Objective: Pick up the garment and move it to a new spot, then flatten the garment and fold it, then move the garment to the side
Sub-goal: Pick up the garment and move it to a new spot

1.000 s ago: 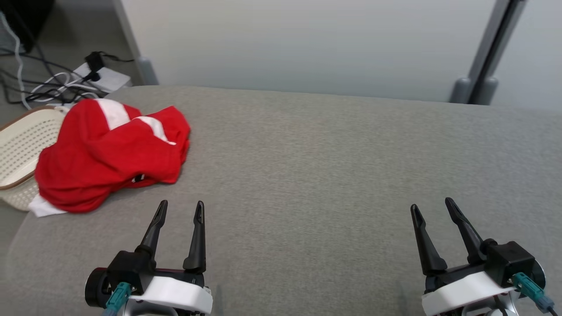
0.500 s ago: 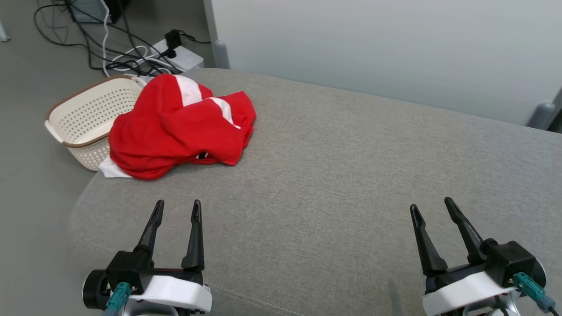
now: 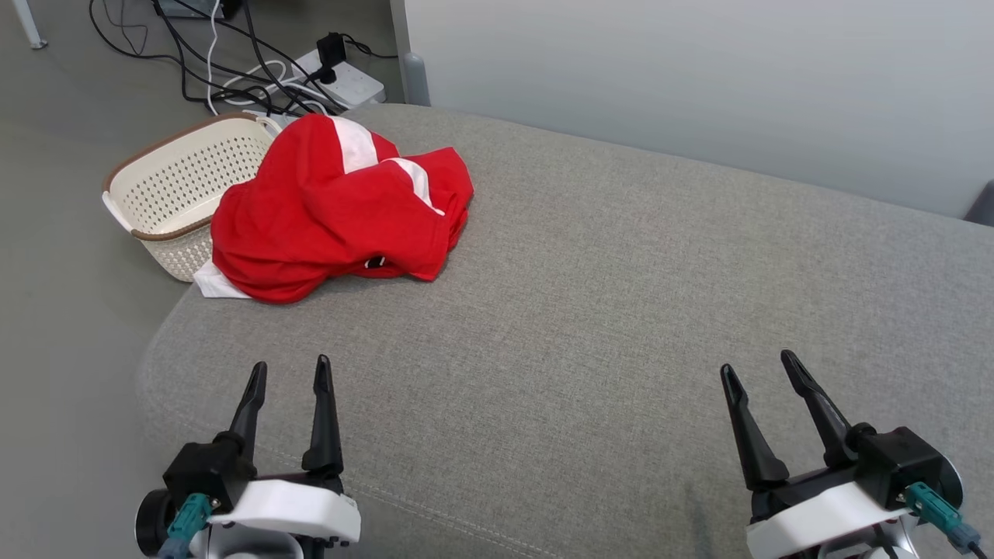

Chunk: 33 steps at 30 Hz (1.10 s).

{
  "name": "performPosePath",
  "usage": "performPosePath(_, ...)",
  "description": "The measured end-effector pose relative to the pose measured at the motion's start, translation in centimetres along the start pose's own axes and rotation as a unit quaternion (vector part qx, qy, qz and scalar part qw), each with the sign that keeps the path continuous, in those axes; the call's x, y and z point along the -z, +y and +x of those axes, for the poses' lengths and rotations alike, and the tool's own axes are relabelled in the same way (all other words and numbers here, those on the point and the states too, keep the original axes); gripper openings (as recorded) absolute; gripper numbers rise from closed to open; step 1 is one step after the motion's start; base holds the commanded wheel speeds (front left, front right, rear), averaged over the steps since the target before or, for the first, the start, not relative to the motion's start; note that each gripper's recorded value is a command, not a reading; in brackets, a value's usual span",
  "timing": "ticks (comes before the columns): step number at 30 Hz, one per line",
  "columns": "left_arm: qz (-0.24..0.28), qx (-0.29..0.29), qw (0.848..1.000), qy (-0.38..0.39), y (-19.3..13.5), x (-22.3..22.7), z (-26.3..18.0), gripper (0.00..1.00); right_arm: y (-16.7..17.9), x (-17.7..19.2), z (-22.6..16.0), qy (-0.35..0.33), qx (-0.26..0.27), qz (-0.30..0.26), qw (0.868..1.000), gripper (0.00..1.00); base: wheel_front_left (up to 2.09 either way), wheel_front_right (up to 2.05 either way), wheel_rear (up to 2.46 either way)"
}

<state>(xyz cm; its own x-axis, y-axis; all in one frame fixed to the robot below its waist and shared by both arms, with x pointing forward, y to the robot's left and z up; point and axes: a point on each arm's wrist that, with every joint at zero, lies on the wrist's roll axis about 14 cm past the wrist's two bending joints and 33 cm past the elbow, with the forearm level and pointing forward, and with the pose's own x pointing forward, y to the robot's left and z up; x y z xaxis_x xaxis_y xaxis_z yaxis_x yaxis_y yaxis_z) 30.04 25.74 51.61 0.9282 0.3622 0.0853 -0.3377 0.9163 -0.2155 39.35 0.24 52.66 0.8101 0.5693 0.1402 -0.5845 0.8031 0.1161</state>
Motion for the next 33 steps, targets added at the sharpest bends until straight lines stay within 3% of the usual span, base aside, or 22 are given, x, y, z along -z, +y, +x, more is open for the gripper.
performPosePath(15, -0.019, -0.03, 0.999, 0.027, -0.6, 1.8, 8.7, 1.0, -5.1, 3.2, 0.9, 0.036, 0.021, -0.011, 0.999, 1.0, 0.0, 0.0, 0.0)
performPosePath(21, -0.061, -0.04, 0.997, 0.039, -1.4, 3.2, 12.5, 1.0, -7.3, 4.8, 1.4, 0.051, 0.031, -0.013, 0.998, 1.0, 0.0, 0.0, 0.0)
performPosePath(33, -0.039, -0.073, 0.991, 0.101, -2.3, 7.8, 17.5, 1.0, -9.6, 6.9, 1.0, 0.074, 0.039, -0.005, 0.996, 1.0, 0.0, 0.0, 0.0)
